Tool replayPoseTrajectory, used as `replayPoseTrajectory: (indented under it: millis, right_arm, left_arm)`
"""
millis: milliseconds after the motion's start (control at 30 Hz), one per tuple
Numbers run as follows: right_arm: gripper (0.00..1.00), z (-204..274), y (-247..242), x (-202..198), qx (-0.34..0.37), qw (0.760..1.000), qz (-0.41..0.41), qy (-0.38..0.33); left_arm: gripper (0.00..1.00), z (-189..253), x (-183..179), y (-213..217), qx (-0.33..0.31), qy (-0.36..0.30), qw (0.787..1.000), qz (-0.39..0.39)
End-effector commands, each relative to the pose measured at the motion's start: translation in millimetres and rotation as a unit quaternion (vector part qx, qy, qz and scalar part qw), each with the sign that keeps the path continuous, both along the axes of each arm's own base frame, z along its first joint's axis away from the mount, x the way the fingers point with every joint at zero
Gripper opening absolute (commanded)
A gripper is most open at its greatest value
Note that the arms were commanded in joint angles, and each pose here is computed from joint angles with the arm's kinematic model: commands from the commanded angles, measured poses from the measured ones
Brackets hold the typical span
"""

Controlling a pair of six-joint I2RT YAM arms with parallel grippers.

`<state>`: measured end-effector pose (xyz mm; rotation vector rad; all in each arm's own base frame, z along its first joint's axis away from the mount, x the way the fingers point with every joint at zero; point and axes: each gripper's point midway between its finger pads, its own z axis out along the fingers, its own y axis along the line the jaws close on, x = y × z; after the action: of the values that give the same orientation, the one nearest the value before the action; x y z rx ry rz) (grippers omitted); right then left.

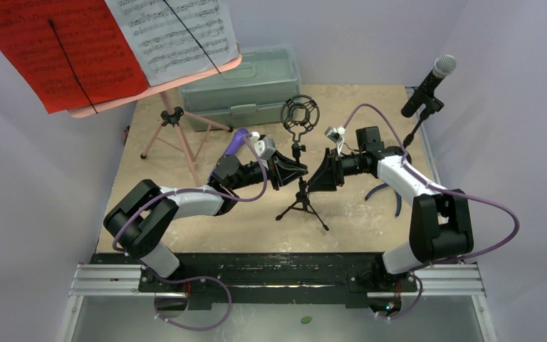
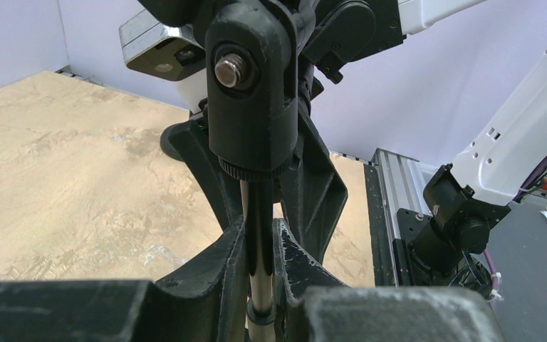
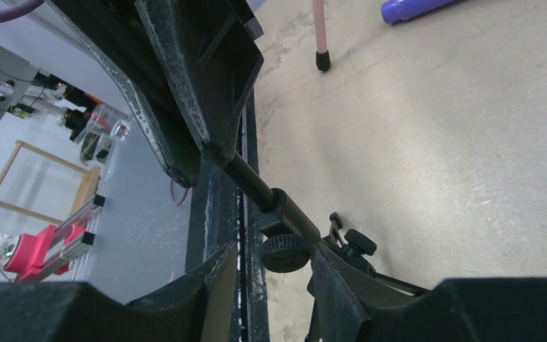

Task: Pack up the instrument practice props
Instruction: Unscrew the knob on the microphone stand.

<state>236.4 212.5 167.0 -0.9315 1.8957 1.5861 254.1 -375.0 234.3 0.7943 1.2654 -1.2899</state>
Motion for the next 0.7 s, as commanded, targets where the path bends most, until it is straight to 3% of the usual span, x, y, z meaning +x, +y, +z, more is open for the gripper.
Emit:
replayPoseTrajectory:
  millis: [0,167,267,367,467,667]
  right_arm:
    - [0.46,21.0,3.0,6.9,0.023,0.999,0.008,-0.029]
    - [0.44,18.8,3.2,9.1,0.02,0.999,0.006,-0.028]
    - [0.33,19.7,3.5,10.2,0.021,0.999,0.007,-0.035]
    - [0.15,19.4,1.9,9.8,0.015,0.998,0.009,-0.057]
    - [0.01,18.6,-2.4,7.7,-0.004,0.993,0.021,-0.114]
    - [0.0,7.1,-12.3,-4.3,-0.044,0.956,0.078,-0.278]
  left_arm:
    - [0.0,18.8,-6.5,1.0,-0.027,-0.026,0.999,-0.01]
    - [0.0,18.1,-7.1,1.4,-0.026,-0.025,0.999,-0.011]
    - [0.0,18.3,-7.2,1.5,-0.026,-0.026,0.999,-0.01]
    - [0.0,17.5,-7.1,1.5,-0.026,-0.025,0.999,-0.01]
    - [0.0,18.5,-7.4,1.6,-0.027,-0.026,0.999,-0.011]
    - [0.0,17.7,-7.3,0.1,-0.027,-0.022,0.999,-0.015]
